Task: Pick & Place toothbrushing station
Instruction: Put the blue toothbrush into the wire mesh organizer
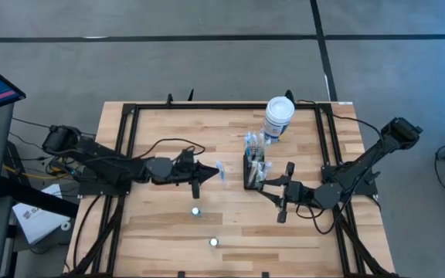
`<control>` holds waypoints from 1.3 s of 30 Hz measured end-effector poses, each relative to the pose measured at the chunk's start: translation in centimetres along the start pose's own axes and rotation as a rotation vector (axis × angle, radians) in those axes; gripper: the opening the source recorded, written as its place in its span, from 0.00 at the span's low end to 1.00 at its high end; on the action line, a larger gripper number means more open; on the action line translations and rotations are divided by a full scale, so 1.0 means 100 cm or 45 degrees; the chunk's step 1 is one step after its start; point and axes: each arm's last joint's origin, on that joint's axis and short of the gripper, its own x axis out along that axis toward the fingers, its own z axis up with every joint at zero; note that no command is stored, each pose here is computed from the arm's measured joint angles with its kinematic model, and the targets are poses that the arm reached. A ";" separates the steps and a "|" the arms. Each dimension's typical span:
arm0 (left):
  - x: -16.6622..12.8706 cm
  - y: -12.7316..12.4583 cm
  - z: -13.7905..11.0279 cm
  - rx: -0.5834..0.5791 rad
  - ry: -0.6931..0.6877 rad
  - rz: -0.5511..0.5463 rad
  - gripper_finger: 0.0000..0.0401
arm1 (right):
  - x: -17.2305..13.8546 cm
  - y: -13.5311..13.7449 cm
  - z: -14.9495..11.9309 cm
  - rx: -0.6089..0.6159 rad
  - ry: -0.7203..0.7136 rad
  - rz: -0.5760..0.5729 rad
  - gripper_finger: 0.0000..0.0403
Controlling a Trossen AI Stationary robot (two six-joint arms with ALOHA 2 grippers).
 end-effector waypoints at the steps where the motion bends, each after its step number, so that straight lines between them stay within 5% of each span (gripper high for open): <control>1: 0.001 0.001 0.001 -0.003 -0.003 -0.007 0.00 | 0.000 0.000 0.000 0.000 0.000 0.000 0.30; 12: 0.012 -0.010 0.020 0.063 -0.103 -0.086 0.00 | 0.005 -0.005 0.000 0.001 0.003 -0.034 0.30; 23: 0.067 -0.016 0.022 0.157 -0.053 -0.158 0.00 | 0.005 -0.005 0.000 -0.011 0.006 -0.035 0.30; 39: 0.095 -0.008 0.026 0.247 -0.068 -0.114 0.00 | 0.003 -0.003 0.000 -0.009 -0.001 -0.022 0.30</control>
